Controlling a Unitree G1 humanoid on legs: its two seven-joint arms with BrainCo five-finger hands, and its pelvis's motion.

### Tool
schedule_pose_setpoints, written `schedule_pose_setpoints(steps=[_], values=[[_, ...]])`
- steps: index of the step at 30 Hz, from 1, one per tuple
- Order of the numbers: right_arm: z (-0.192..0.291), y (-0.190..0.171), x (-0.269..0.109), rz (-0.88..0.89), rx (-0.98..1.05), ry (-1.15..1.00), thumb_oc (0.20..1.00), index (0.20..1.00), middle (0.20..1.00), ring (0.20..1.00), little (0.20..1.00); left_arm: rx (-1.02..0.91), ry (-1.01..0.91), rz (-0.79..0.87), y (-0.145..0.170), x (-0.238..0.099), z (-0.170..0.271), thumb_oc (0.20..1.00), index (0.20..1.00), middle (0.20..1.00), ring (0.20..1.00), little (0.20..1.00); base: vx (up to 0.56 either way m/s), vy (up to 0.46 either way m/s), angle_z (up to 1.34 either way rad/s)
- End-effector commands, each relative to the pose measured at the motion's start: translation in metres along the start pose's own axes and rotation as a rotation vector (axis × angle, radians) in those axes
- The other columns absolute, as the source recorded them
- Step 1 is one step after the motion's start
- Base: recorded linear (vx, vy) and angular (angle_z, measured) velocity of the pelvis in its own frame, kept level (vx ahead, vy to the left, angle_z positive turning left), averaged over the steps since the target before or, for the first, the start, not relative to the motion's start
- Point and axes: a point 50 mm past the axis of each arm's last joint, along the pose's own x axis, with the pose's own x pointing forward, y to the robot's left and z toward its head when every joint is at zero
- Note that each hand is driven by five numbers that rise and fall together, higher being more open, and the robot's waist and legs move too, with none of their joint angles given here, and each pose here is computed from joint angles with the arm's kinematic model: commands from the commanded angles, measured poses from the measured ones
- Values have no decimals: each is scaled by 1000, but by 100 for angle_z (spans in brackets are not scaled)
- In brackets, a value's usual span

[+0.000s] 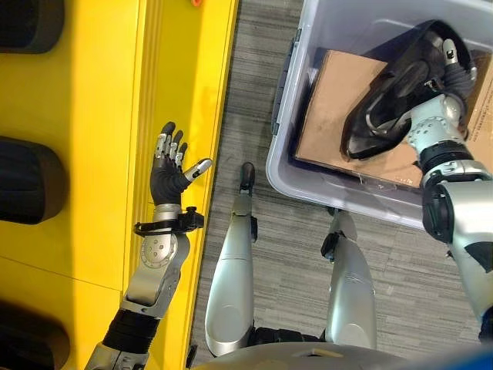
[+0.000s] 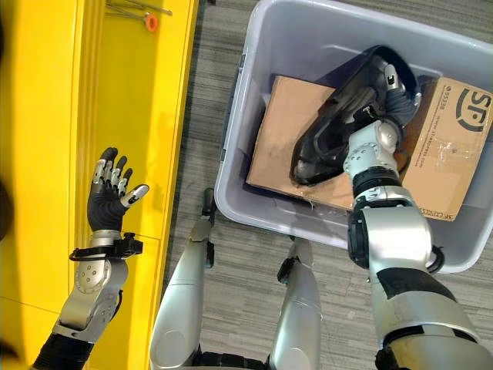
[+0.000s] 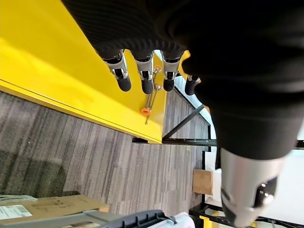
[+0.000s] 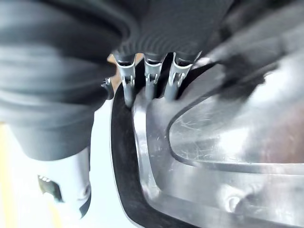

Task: Move parts from the plastic box to the shelf.

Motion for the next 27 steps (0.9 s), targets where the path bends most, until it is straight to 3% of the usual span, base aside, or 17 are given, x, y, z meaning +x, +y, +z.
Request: schedule_pose_setpoints(steps=[1, 8, 17, 22, 25, 27], values=[[-42, -24, -10, -101, 132, 132, 1000, 1000, 1000, 1000, 1000, 3, -85, -68, -10, 1, 19, 1000, 1000, 1000, 1000, 1000, 4, 44, 5], [-58, -10, -25, -107, 257, 156, 1000, 1000, 1000, 1000, 1000, 9, -68, -57, -11, 2, 17, 1000, 1000, 1000, 1000, 1000, 3, 28, 5], [-88, -23, -51, -172, 325, 170, 1000, 1000, 1000, 1000, 1000, 6, -51, -20, -10, 1, 16, 1000, 1000, 1000, 1000, 1000, 2, 20, 5], [-57, 25, -96, 194, 342, 9, 1000, 1000, 1000, 1000, 1000, 21, -79, 21, -8, 0, 21, 1000, 1000, 1000, 1000, 1000, -7, 13, 0], [-29, 35, -134, 462, 330, -126, 1000, 1000, 1000, 1000, 1000, 59, -85, 45, -4, -2, 23, 1000, 1000, 1000, 1000, 1000, -2, 1, -1], [-22, 36, -144, 518, 310, -169, 1000, 1000, 1000, 1000, 1000, 61, -89, 53, -3, -3, 24, 1000, 1000, 1000, 1000, 1000, -5, -5, -5]])
